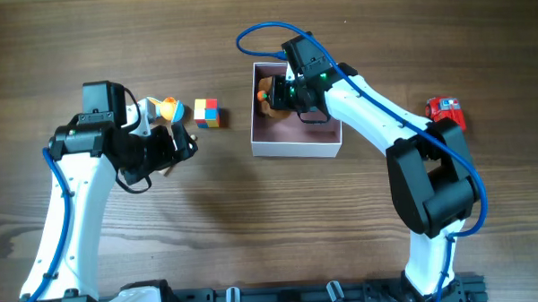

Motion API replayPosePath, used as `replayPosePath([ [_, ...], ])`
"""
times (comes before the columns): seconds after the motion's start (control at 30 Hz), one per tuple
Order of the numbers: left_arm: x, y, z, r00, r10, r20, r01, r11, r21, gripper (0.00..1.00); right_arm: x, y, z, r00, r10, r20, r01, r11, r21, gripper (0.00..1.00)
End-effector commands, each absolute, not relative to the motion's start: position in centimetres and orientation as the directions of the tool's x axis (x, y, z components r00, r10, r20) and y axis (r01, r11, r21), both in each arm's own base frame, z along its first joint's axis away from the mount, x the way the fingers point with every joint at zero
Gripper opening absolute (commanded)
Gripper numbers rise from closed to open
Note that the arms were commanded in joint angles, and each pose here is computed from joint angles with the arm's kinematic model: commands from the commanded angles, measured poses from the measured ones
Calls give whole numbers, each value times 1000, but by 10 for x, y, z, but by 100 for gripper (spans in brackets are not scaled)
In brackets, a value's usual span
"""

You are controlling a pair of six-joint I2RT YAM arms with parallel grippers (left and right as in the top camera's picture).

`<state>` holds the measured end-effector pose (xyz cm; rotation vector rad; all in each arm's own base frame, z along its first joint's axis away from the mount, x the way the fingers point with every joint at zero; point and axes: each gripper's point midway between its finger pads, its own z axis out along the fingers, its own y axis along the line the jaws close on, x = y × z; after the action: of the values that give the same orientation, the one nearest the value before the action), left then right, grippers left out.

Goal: Pack container
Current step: 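Carry the hedgehog left into the box and open the right gripper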

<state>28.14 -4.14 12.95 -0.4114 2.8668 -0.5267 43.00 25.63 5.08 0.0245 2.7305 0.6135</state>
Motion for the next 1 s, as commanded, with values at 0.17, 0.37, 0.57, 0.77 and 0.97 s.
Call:
replayPosePath([
  [0.17,286,-38,135,-940,-296,-167,-219,903,-368,100,416,254,56,-942,15,-335,-107,933,343,67],
  [0.37,286,-38,135,-940,-296,-167,-219,903,-368,100,430,253,86,-867,-121,-484,-274,926,260,61],
  [0.57,286,-38,135,-940,-296,-167,-219,903,-369,100,432,254,123,-821,-124,-557,-315,913,261,73],
  [0.77,286,-38,135,-940,-296,-167,-219,903,-368,100,428,245,110,-844,-128,-520,-282,932,229,74],
  [0.97,286,-38,135,-940,-297,-167,-220,903,-368,100,432,241,89,-857,-133,-497,-261,945,197,75],
])
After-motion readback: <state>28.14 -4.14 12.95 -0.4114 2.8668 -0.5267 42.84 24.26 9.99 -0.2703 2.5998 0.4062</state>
